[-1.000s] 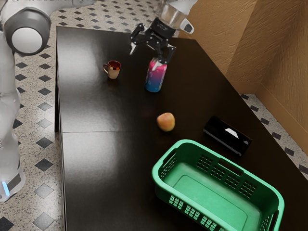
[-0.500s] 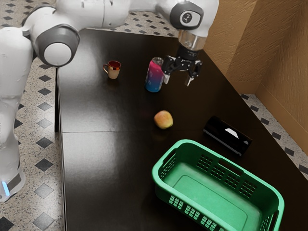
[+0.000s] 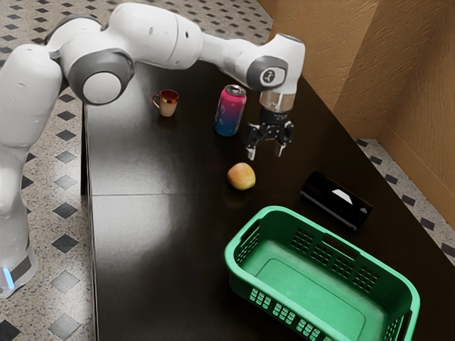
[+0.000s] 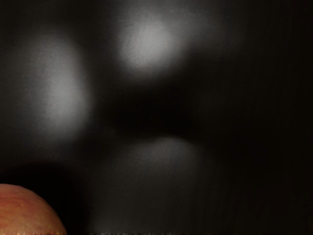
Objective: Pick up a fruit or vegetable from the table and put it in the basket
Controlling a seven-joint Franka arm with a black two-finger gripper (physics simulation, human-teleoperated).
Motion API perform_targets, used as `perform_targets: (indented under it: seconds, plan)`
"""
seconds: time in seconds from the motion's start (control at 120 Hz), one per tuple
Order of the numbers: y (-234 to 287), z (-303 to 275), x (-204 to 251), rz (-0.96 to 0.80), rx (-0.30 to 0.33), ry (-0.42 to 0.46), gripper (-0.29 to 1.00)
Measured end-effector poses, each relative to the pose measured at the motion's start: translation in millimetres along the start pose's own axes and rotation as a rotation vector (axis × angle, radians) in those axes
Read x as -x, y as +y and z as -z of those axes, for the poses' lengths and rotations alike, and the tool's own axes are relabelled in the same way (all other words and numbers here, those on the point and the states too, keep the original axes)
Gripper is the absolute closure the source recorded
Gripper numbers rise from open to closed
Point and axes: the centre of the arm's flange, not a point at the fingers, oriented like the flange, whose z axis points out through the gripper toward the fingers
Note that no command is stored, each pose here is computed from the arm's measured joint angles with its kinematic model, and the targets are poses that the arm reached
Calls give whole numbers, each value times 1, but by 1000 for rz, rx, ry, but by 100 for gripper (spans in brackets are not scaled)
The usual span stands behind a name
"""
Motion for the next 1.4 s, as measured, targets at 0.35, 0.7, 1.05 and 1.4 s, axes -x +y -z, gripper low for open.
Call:
perform_targets:
  seconds: [0.35,0.7,1.05,1.4]
  plan:
    - [-56,13,3,14,87,-41,0]
    - [-106,54,9,54,153,-88,0]
    - [-145,40,41,113,112,-112,0]
    - [-136,15,2,259,71,-71,0]
